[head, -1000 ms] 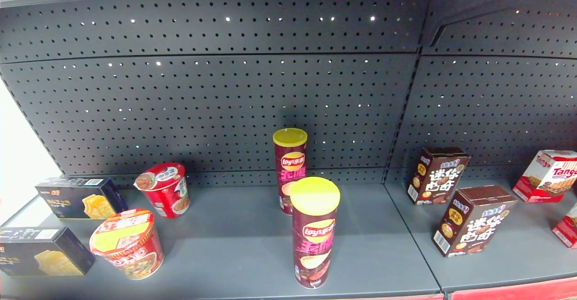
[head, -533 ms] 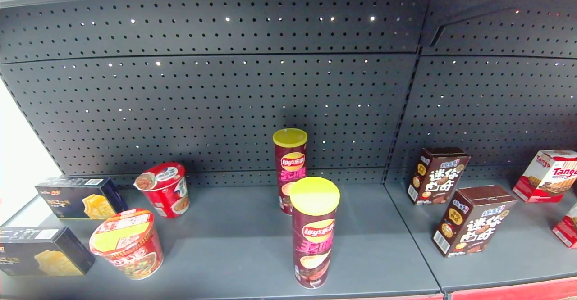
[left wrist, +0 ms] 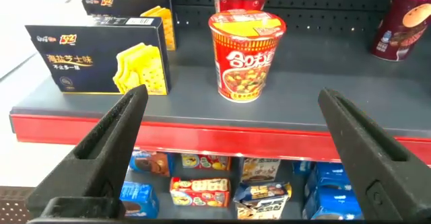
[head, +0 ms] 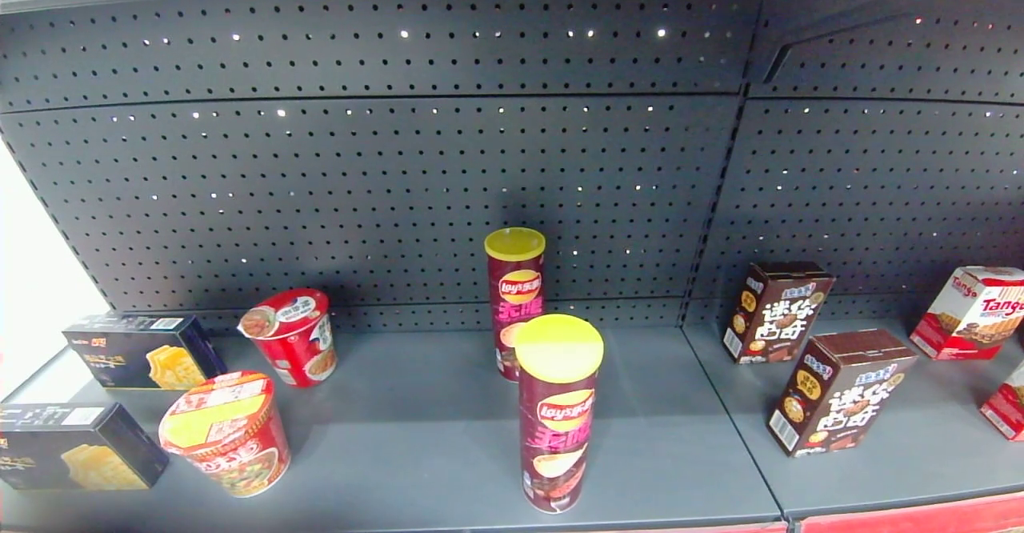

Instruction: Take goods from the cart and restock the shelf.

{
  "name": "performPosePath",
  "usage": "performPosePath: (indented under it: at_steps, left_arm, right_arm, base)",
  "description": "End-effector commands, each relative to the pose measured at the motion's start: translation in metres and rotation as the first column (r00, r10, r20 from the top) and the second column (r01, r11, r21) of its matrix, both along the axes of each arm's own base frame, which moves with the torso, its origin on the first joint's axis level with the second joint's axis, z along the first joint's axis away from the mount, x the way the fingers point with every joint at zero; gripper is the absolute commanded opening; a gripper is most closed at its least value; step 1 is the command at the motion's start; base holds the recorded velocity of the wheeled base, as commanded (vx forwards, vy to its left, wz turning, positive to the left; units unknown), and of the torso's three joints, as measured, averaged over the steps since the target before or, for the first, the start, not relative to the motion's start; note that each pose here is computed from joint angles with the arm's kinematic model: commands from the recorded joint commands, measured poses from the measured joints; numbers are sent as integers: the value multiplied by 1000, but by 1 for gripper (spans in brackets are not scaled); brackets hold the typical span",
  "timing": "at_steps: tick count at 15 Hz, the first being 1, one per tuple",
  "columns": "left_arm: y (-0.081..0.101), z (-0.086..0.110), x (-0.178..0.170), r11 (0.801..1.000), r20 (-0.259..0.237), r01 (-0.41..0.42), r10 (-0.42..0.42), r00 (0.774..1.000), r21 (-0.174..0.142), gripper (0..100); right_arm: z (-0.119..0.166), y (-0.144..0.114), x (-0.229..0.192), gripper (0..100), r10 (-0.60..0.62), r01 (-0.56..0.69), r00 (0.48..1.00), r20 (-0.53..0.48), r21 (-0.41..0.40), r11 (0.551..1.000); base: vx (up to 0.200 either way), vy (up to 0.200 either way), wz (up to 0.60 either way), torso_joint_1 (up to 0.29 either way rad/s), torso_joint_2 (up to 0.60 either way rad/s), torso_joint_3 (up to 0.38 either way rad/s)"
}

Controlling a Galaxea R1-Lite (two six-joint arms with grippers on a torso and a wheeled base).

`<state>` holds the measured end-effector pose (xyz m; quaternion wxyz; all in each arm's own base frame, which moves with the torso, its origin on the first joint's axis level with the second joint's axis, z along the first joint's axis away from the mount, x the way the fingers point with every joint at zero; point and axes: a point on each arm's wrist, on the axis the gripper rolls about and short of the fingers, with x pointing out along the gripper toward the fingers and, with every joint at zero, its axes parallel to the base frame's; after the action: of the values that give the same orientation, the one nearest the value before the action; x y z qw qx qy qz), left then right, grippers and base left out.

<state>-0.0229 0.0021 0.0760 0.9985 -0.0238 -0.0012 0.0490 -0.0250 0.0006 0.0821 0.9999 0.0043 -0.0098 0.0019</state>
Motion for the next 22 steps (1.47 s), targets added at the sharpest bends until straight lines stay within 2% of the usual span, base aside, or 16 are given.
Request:
performPosePath:
  at_steps: [1,4,5,6,7,8,10,11,12,13,15,16,17,19,22]
  left_arm:
    - [0,0,0,1000,-1,0,0,1000,-1,100]
    - [0,0,0,1000,-2,0,0,1000,0,100]
    - [0,0,0,1000,-2,0,0,1000,0,100]
    - [0,0,0,1000,-2,0,0,1000,0,100]
    - [0,0,0,1000,-2,0,0,1000,0,100]
    - [0,0,0,1000,-2,0,0,1000,0,100]
    - [0,0,0,1000,0,0,0,1000,-1,100]
    - [0,0,0,1000,-2,0,0,1000,0,100]
    - [0,0,0,1000,-2,0,0,1000,0,100]
    - [0,0,0,1000,-2,0,0,1000,0,100]
    - [0,0,0,1000,-2,0,0,1000,0,100]
    - [0,0,0,1000,-2,0,0,1000,0,100]
    - [0,0,0,1000,-2,0,0,1000,0,100]
    - [0,0,0,1000,-2,0,0,1000,0,100]
    - [0,0,0,1000,-2,0,0,1000,0,100]
  right_arm:
    - [0,0,0,100,-1,1,1000,-1,0,1000]
    - [0,0,0,100,-3,2,1000,-4,-23,1000]
    - [7,1,-2,100,37,-36,999,37,-27,999]
    - [48,2,-20,100,79,-73,983,163,-39,997]
    - [54,2,-18,100,82,-81,996,29,-25,996]
    - [62,3,-28,100,66,-66,998,3,-28,997]
    - [86,2,-26,100,195,-196,981,-18,-27,980]
    - [108,2,-18,100,197,-198,980,-35,-26,980]
    - [113,2,-16,100,200,-201,979,-36,-26,979]
    - [145,2,-3,100,235,-237,971,-37,-59,970]
    - [161,2,14,100,355,-361,932,-69,-127,924]
    - [165,4,26,100,377,-385,923,-80,-159,909]
    - [169,8,37,100,442,-452,892,-98,-186,872]
    - [180,17,63,100,516,-539,841,-160,-189,821]
    - [184,38,104,100,547,-584,808,-217,-181,791]
  base:
    - [0,0,0,0,0,0]
    - [0,0,0,0,0,0]
    - [0,0,0,0,0,0]
    - [0,0,0,0,0,0]
    - [0,0,0,0,0,0]
    - [0,0,0,0,0,0]
    - [0,0,0,0,0,0]
    - [0,0,0,0,0,0]
    - [0,0,0,0,0,0]
    - [0,0,0,0,0,0]
    - [0,0,0,0,0,0]
    - [0,0,0,0,0,0]
    - [0,0,0,0,0,0]
    - [0,0,0,0,0,0]
    - [0,0,0,0,0,0]
